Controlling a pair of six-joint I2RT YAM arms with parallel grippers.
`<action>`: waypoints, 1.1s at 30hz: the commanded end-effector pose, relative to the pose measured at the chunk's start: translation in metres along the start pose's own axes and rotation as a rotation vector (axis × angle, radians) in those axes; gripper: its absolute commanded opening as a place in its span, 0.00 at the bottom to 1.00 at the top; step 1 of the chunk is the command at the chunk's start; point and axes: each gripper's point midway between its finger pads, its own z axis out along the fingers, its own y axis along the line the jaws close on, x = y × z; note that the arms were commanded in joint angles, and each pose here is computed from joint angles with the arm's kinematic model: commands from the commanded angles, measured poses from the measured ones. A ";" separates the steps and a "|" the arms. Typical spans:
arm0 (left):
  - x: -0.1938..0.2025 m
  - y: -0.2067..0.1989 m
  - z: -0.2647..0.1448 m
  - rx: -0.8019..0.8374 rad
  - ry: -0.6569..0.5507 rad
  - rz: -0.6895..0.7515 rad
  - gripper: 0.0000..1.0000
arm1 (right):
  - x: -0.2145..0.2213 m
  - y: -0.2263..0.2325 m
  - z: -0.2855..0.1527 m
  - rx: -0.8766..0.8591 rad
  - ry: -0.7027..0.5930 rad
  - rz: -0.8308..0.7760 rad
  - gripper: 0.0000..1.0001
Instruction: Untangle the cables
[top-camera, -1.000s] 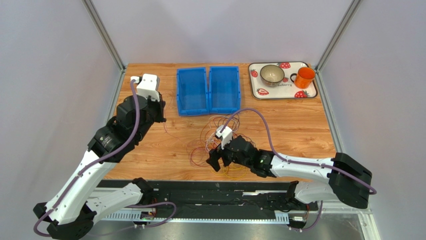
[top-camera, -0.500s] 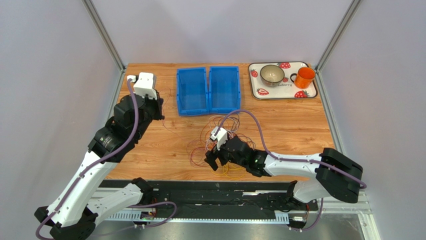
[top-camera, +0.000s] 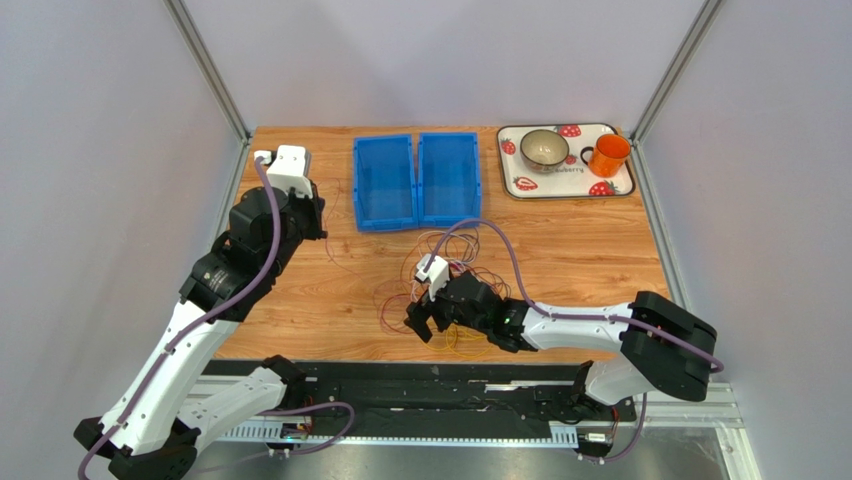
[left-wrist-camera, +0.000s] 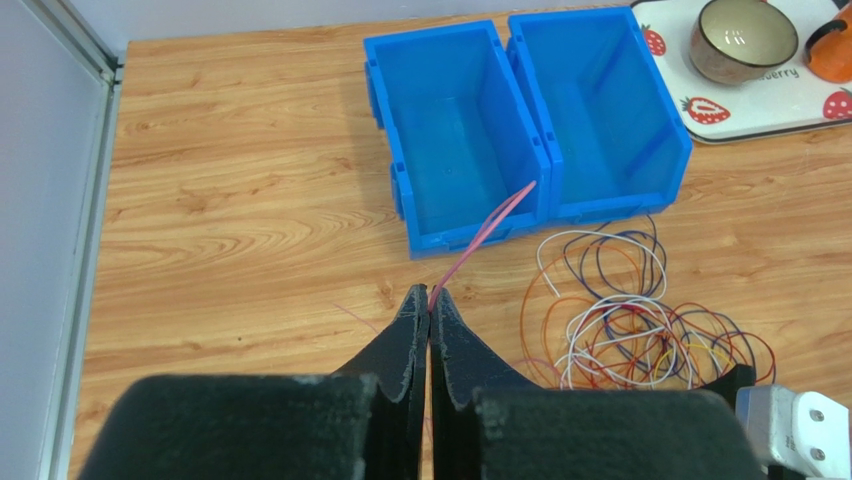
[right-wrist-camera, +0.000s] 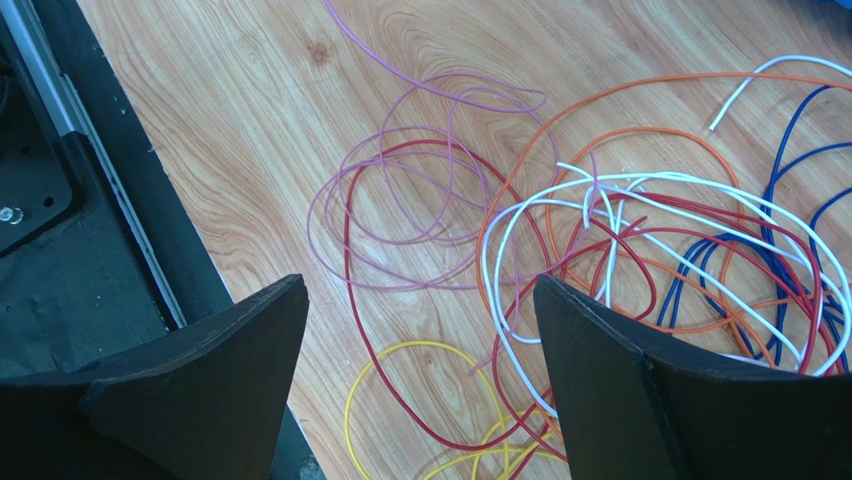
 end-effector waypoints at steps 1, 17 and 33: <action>-0.009 -0.003 0.000 0.021 -0.033 -0.011 0.00 | -0.033 0.008 0.003 -0.030 -0.096 -0.008 0.88; -0.028 -0.016 -0.018 0.109 -0.040 -0.061 0.00 | -0.063 0.018 -0.034 -0.078 -0.194 0.040 0.88; -0.073 -0.041 -0.040 0.246 -0.072 -0.121 0.00 | -0.107 0.017 -0.040 -0.052 -0.300 0.069 0.88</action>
